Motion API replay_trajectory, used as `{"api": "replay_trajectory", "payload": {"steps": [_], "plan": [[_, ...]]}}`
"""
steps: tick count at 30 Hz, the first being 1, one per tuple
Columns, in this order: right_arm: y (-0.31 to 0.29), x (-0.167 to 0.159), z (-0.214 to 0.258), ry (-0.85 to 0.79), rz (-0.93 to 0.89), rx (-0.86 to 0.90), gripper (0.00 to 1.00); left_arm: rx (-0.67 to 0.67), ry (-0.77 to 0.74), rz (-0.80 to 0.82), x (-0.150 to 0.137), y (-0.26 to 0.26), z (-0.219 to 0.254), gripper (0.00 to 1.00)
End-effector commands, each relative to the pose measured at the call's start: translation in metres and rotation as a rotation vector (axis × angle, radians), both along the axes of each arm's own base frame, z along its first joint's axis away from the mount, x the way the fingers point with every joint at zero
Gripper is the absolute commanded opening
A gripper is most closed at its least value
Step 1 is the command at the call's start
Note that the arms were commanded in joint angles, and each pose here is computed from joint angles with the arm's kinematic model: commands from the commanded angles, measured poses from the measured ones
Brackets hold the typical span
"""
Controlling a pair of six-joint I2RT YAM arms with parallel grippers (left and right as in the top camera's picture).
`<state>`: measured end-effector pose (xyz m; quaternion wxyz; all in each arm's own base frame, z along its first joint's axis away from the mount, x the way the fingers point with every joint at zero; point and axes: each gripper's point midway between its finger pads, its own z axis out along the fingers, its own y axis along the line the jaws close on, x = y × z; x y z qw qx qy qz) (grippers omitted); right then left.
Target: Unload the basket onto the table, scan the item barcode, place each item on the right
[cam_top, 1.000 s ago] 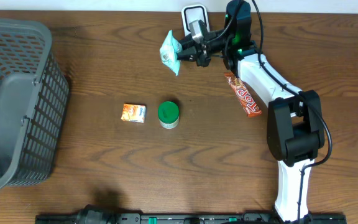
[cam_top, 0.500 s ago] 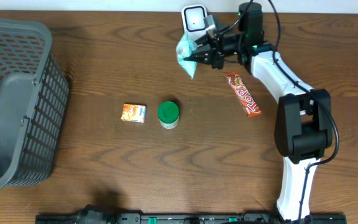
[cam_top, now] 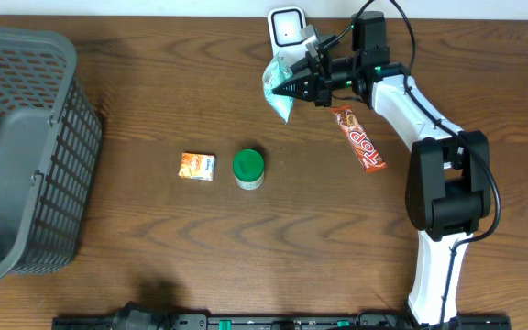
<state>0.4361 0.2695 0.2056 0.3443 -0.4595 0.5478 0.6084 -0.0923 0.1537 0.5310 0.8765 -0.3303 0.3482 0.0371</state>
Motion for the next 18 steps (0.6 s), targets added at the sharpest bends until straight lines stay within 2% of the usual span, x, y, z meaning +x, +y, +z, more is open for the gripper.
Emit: {"api": "replay_trajectory", "payload": {"steps": [1,10,15,18], "plan": [[0.0,-0.004,0.002,-0.032,0.023,0.023,0.04,0.003,0.002,0.014,-0.003,0.002,-0.001,0.98],[0.031,-0.02,0.008,-0.42,0.098,0.116,0.01,0.003,0.002,0.014,-0.003,0.002,-0.001,0.98],[0.056,-0.029,0.027,-0.653,0.149,0.191,0.01,0.003,0.002,0.014,-0.003,0.002,-0.001,0.98],[0.068,-0.035,0.04,-0.736,0.173,0.224,0.01,0.003,0.002,0.014,-0.003,0.002,-0.001,0.98]]}}
